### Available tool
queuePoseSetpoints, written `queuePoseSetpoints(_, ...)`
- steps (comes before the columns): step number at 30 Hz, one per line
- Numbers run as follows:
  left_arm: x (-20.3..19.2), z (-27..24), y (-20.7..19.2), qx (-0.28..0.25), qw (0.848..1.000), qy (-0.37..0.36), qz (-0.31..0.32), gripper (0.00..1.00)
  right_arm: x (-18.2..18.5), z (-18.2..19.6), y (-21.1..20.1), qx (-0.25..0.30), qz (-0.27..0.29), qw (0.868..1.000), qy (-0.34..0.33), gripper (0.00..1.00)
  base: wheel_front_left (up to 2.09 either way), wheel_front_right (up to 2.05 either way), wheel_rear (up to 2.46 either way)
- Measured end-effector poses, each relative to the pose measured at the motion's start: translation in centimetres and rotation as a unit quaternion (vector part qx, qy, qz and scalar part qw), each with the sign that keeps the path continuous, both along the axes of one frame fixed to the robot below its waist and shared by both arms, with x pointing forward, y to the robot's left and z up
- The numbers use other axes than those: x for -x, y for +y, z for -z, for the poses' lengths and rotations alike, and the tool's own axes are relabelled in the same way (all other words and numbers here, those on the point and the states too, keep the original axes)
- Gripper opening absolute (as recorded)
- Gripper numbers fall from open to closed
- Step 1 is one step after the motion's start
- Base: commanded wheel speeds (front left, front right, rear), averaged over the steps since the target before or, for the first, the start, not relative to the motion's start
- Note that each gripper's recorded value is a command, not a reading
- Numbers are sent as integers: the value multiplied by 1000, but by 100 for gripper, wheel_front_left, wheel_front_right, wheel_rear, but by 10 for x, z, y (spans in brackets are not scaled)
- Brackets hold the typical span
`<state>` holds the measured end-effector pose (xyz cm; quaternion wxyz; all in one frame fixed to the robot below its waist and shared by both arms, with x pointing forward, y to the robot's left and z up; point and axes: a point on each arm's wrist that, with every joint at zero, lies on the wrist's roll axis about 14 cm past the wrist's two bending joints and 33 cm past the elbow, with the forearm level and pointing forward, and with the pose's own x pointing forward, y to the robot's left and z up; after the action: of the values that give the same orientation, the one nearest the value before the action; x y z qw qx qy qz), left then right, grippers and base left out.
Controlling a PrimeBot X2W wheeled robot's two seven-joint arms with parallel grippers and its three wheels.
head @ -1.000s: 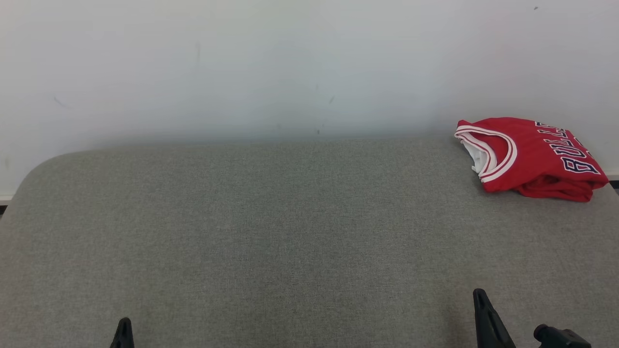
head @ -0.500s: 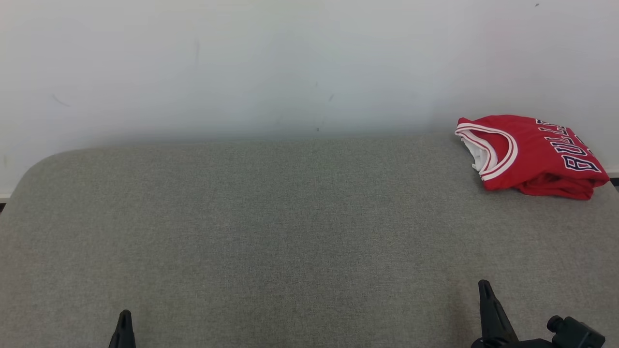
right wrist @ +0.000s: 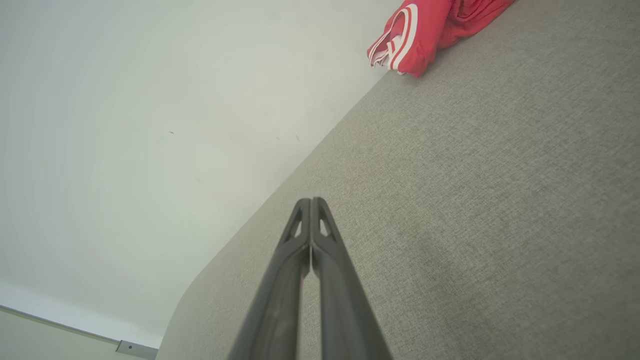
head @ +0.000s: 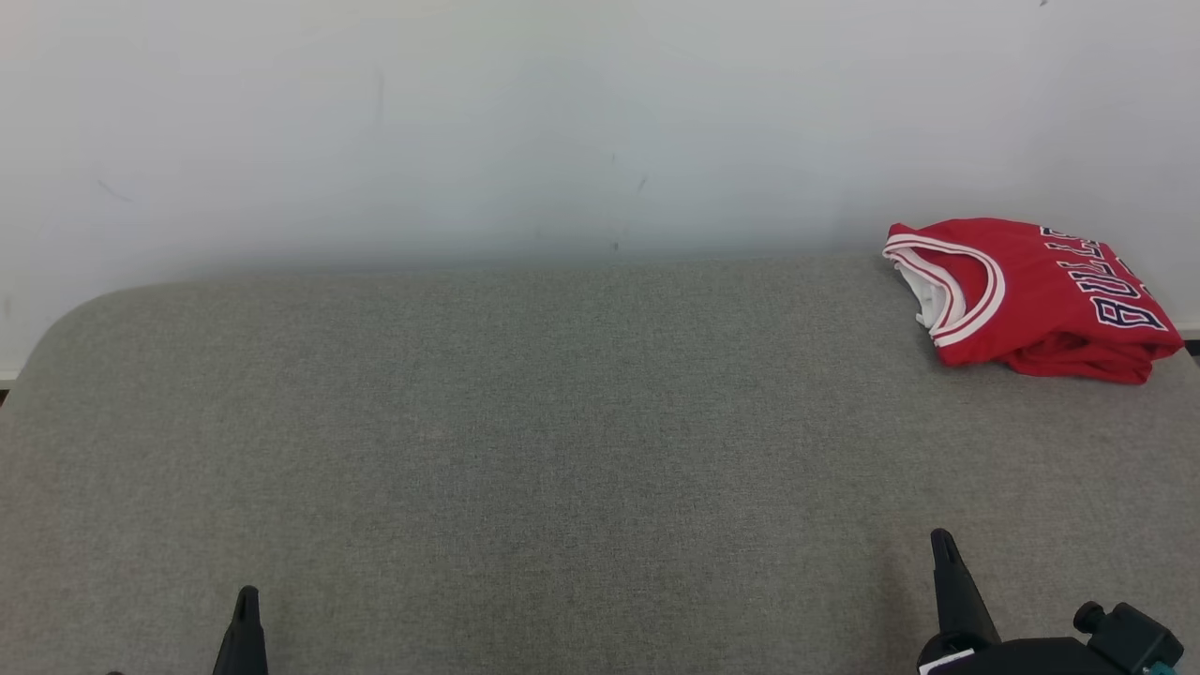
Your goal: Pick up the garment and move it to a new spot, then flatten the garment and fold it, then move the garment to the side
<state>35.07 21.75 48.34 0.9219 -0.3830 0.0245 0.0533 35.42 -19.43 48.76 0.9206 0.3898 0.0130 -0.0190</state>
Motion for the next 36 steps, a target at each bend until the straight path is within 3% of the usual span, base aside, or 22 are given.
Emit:
queuePoseSetpoints(15,-9,-3,-4,96,995,-7,1,0,-8,-3,-2,-92,5,996,-1,0,0,0,0)
queuePoseSetpoints(36,-19,-9,-9,205,978,-21,6,0,-18,-7,-4,-203,6,979,-4,0,0,0,0)
